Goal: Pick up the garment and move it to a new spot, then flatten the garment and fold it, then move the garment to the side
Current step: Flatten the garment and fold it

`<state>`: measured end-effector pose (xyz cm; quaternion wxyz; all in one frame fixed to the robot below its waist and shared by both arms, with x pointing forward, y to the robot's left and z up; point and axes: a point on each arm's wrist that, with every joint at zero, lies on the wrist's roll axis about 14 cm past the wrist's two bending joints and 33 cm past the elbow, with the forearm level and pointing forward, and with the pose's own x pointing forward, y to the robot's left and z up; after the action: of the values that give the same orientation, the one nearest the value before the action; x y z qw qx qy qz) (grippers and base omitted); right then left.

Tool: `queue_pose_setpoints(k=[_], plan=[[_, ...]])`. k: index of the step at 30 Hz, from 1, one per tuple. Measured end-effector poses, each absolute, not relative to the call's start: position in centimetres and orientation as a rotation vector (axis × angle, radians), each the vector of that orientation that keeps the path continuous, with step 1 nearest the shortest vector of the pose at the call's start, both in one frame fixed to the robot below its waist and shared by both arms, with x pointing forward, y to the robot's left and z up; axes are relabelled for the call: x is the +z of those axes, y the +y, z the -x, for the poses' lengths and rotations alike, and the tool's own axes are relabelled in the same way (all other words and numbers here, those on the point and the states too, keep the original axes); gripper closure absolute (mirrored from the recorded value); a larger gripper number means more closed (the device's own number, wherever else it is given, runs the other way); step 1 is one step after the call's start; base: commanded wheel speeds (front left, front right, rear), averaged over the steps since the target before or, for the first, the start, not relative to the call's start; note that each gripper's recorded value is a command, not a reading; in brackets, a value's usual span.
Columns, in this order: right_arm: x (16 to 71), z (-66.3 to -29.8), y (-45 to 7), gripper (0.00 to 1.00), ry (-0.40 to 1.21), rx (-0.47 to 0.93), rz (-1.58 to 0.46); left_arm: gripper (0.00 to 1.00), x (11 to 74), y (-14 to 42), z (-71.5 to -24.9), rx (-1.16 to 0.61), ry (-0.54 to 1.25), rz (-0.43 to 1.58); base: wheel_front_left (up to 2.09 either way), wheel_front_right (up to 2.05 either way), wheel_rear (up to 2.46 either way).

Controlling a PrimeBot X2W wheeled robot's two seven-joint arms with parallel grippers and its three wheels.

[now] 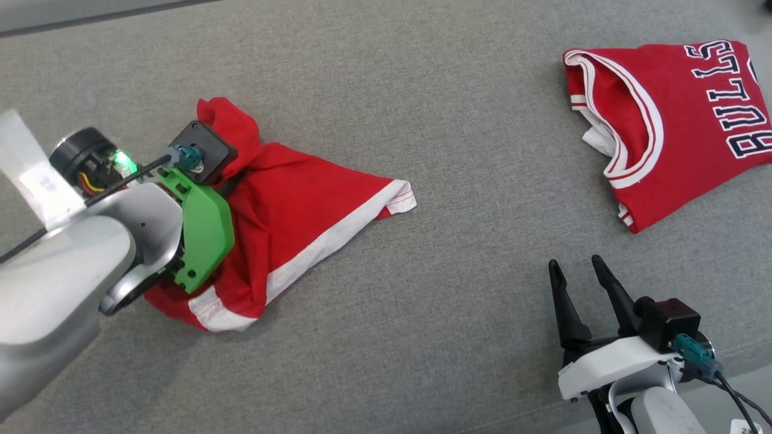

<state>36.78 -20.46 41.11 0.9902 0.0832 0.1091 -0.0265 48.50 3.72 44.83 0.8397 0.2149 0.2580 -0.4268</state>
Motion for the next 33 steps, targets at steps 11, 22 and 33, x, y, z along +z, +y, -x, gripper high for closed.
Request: queue_pose_setpoints(k=[11, 22, 33], plan=[[39.8, -35.6, -22.6, 0.0, 0.266, -0.126, -0.157, 0.54, 39.4, 4.4, -51.3, -0.9, 0.535, -0.457, 0.0, 0.0, 0.0], [40.4, -35.9, -21.5, 0.0, 0.245, -0.081, -0.14, 0.0, 41.5, 4.8, -50.2, -0.805, 0.424, -0.264, 0.0, 0.0, 0.0], [44.8, -35.6, -22.3, 0.0, 0.105, -0.087, -0.108, 0.0, 49.0, 10.2, -47.9, -0.477, 0.164, -0.006, 0.0, 0.0, 0.0]])
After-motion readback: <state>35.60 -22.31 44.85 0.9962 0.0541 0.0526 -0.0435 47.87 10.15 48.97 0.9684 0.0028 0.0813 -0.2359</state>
